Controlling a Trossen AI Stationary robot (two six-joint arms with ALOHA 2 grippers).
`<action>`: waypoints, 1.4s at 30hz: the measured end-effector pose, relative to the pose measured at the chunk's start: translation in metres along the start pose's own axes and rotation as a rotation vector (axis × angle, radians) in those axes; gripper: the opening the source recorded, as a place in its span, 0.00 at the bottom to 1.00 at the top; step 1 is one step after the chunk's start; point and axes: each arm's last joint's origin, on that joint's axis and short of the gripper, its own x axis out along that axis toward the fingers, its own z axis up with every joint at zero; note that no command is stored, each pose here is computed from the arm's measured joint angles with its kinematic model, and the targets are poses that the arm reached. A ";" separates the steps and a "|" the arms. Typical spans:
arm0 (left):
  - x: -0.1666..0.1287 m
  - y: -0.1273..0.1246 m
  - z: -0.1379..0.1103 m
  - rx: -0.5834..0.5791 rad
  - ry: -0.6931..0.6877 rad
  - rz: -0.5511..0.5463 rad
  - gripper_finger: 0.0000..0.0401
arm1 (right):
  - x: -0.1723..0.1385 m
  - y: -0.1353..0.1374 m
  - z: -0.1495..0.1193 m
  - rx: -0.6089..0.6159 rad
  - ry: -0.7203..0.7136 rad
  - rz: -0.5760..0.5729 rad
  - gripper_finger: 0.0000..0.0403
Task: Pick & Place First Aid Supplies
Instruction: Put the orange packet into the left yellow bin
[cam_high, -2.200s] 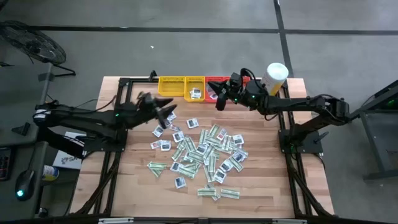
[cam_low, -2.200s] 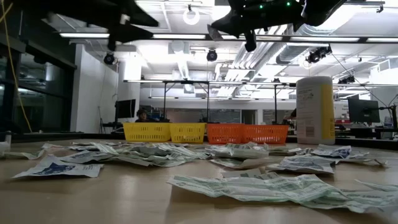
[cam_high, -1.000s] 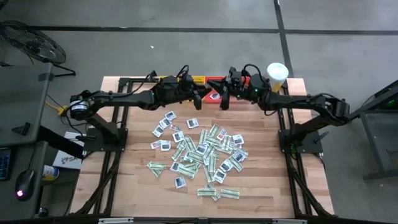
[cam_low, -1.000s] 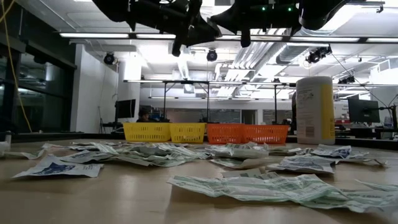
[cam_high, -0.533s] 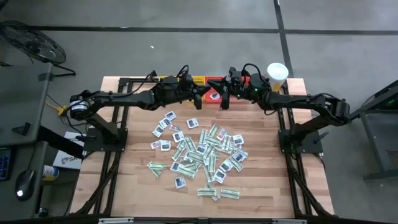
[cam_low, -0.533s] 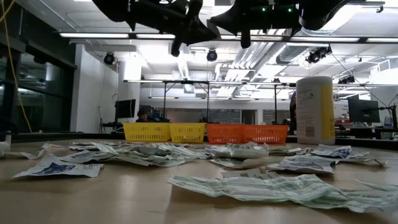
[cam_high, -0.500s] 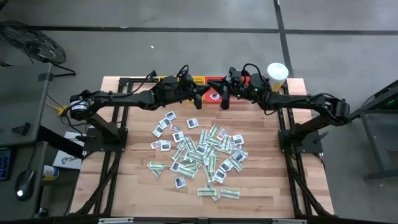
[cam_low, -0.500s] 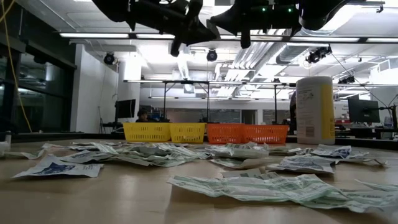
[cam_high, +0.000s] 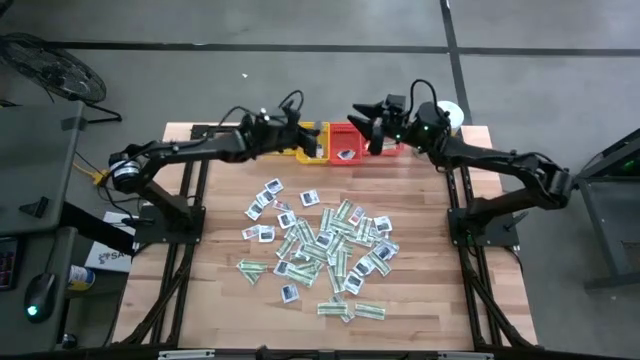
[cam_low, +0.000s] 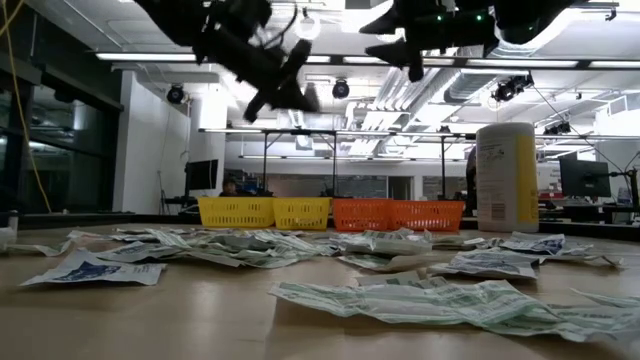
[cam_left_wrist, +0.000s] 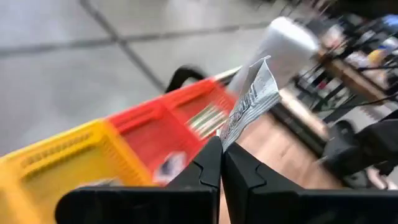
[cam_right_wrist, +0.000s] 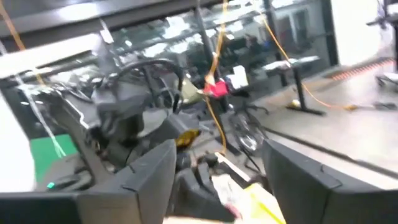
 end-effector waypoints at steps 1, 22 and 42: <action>0.000 0.011 0.001 -0.015 0.045 0.015 0.00 | -0.002 -0.002 0.000 0.002 0.015 -0.014 0.60; -0.033 0.152 0.021 0.320 0.401 0.189 0.00 | -0.010 -0.015 -0.014 -0.054 0.219 -0.133 0.61; 0.016 0.152 0.034 0.689 0.847 0.288 0.00 | -0.011 -0.019 -0.015 -0.032 0.208 -0.260 0.61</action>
